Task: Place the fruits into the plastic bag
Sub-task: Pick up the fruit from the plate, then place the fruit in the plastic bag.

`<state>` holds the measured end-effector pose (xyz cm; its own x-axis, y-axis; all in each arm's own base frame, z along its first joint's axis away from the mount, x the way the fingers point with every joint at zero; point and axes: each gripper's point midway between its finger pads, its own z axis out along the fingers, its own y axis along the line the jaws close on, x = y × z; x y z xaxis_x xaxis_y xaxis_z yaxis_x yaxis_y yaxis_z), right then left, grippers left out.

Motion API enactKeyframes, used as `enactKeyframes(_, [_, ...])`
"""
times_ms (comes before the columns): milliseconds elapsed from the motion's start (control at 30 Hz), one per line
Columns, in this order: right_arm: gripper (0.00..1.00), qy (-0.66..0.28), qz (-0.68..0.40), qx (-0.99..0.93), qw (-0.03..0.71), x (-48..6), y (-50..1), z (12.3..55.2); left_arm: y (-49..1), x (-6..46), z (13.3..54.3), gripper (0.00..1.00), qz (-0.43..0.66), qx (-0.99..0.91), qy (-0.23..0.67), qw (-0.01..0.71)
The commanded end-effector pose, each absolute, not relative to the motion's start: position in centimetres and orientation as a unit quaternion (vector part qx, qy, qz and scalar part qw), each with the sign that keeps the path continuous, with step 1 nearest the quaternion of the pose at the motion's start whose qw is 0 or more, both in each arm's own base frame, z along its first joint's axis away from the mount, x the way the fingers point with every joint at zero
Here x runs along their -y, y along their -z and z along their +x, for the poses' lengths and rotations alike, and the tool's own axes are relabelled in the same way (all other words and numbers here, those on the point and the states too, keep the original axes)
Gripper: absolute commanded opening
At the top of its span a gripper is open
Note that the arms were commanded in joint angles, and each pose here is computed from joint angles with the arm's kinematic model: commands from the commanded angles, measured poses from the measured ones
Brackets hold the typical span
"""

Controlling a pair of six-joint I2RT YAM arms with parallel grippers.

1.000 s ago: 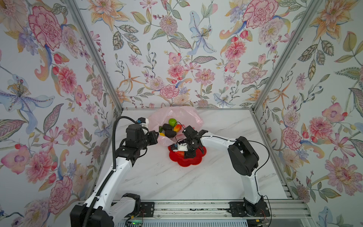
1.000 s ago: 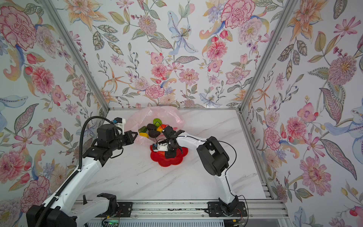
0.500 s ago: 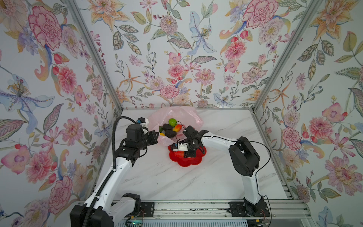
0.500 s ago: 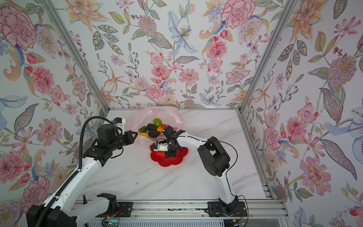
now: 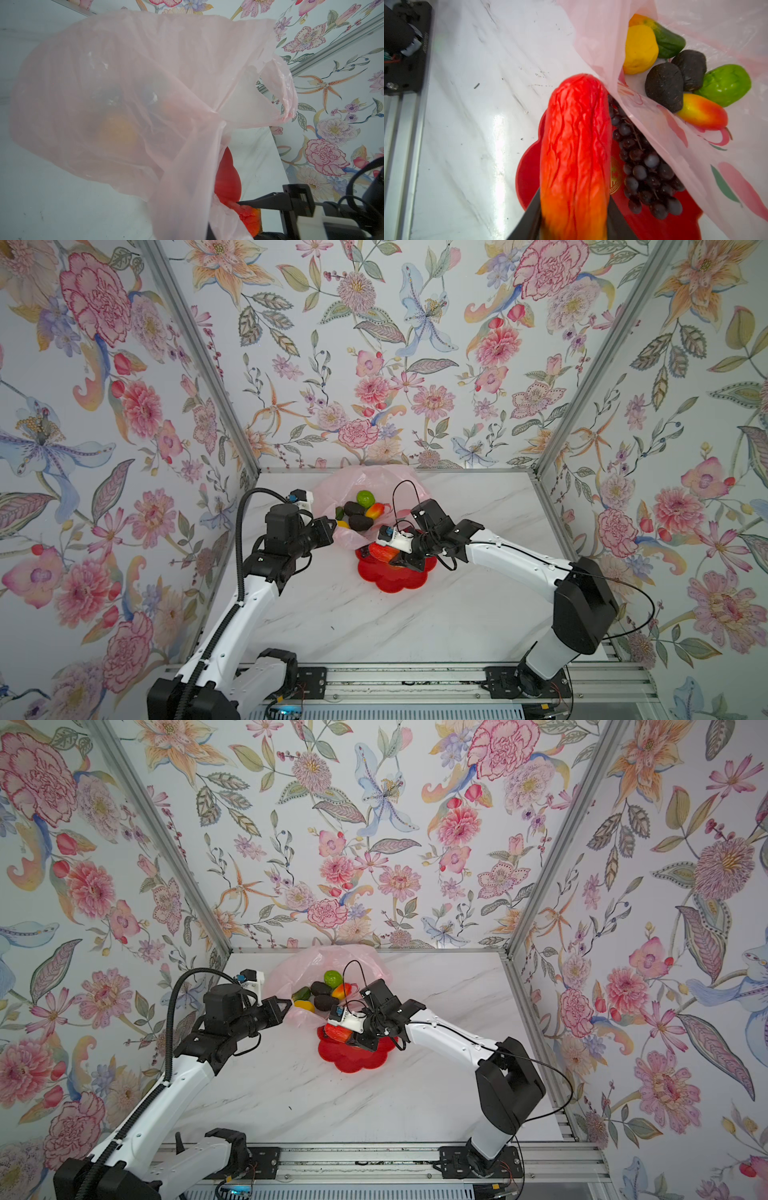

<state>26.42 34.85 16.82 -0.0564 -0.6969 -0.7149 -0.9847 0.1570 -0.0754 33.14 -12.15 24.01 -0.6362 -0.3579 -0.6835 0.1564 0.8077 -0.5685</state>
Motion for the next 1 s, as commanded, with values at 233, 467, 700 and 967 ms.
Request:
enactKeyframes(233, [0.15,-0.334,-0.413,-0.699,0.478,-32.5,-29.0,28.5,-25.1,13.3,32.5,0.00,-0.043,-0.840,0.329,0.429])
enactKeyframes(467, [0.15,-0.376,-0.320,-0.687,0.533,-30.3,-34.6,30.5,-25.1,13.5,32.3,0.00,-0.041,-0.841,0.329,0.427])
enactKeyframes(700, [0.14,-0.431,-0.235,-0.678,0.547,-29.0,-38.5,31.7,-25.1,13.8,32.0,0.00,-0.038,-0.841,0.333,0.426])
enactKeyframes(967, [0.13,-0.509,-0.144,-0.667,0.525,-28.8,-42.3,32.6,-25.1,14.0,31.9,0.00,-0.035,-0.841,0.334,0.425])
